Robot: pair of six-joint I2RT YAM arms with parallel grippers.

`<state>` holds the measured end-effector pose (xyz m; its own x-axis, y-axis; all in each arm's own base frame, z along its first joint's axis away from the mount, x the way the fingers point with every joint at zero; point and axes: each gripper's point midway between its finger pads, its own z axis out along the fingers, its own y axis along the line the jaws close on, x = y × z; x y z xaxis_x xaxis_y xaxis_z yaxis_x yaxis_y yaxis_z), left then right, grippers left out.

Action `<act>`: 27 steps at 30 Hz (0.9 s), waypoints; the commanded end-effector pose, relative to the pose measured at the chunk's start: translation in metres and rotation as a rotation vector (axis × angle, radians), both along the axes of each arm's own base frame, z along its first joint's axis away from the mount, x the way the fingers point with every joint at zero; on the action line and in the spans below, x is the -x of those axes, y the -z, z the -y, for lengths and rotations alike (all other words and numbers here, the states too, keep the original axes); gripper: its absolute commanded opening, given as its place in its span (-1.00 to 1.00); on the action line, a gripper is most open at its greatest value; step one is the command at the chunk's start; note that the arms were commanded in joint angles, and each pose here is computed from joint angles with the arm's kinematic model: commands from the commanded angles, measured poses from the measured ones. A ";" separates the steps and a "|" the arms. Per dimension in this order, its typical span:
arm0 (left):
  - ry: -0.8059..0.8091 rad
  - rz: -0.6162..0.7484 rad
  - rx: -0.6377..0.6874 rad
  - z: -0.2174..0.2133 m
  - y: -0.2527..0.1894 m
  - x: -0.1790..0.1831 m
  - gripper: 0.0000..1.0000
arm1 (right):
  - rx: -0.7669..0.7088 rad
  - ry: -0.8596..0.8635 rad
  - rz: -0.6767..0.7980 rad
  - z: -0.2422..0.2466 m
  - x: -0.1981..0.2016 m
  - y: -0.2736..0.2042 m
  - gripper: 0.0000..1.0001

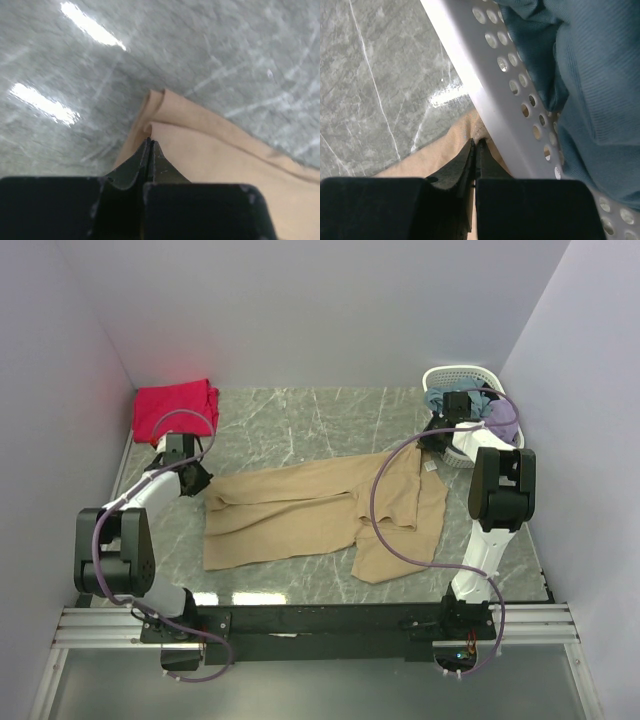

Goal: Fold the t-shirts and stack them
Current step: Fold the tshirt

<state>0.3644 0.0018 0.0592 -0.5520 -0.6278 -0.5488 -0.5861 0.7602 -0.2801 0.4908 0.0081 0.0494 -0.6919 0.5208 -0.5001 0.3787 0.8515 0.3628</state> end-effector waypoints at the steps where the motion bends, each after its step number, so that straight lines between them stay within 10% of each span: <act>1: 0.085 0.043 0.080 0.019 -0.014 0.008 -0.85 | 0.023 0.010 0.021 0.012 -0.011 -0.007 -1.00; 4: 0.080 0.020 0.072 0.017 -0.007 0.018 0.10 | 0.012 0.005 0.020 0.009 -0.011 -0.006 -0.99; 8: 0.085 0.053 0.093 0.021 -0.017 0.021 0.47 | 0.011 0.002 0.023 0.009 -0.011 -0.008 -0.99; 27: 0.080 0.021 0.120 0.025 0.001 0.052 0.53 | -0.001 -0.009 0.026 0.005 -0.010 -0.010 -0.98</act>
